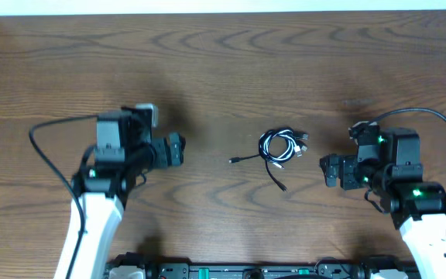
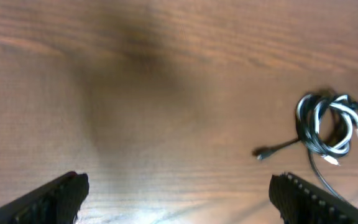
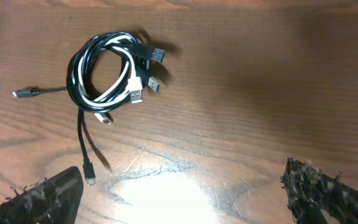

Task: Untangle cables
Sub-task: 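Move the left gripper forward down onto the black-and-white cable bundle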

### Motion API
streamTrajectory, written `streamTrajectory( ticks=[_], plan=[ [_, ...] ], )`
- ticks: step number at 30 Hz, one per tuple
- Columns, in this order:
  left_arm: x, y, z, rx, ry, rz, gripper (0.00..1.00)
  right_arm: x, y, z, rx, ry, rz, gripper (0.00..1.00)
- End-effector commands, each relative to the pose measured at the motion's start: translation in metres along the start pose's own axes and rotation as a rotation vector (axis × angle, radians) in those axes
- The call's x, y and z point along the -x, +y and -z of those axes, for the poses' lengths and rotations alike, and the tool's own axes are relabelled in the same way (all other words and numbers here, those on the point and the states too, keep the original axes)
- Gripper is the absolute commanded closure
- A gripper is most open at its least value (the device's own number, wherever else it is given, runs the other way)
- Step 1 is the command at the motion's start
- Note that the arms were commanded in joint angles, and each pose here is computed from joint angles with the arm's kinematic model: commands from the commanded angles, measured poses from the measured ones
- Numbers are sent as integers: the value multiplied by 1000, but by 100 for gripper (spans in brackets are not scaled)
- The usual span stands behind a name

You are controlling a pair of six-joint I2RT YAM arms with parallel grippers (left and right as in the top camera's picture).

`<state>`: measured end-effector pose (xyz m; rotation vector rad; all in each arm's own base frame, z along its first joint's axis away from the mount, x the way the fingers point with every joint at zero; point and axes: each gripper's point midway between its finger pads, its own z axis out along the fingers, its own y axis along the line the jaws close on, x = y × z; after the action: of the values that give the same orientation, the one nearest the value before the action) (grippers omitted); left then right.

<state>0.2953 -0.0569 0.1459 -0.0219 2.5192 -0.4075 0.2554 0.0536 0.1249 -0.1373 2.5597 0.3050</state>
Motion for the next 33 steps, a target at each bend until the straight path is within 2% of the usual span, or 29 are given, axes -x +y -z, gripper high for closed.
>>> streamTrajectory(
  ticks=[1, 6, 11, 13, 18, 20, 27, 33],
  plan=[
    [29, -16, 5, -33, 49, 35, 2, 20, 3, 12, 7, -41, 52, 1],
    [32, -51, -1, -83, 117, -39, 2, 21, 23, 15, 119, -37, 17, 1],
    [19, -67, -2, -107, 157, -79, 2, 21, 25, 16, 132, -37, 18, 1],
    [24, -71, -2, -126, 139, -80, 2, 21, 25, 16, 132, -38, 17, 1],
    [69, -92, -9, -219, -31, -86, 2, 23, 31, 17, 167, -40, -43, 1],
    [71, -93, -21, -215, -27, -81, 2, 23, 31, 17, 167, -43, -42, 1],
    [46, -119, -74, -248, 80, -137, 2, 23, 30, 17, 162, -42, -42, 1],
    [-2, -145, -120, -267, 229, -201, 2, 22, 30, 16, 162, -36, -52, 1]
  ],
)
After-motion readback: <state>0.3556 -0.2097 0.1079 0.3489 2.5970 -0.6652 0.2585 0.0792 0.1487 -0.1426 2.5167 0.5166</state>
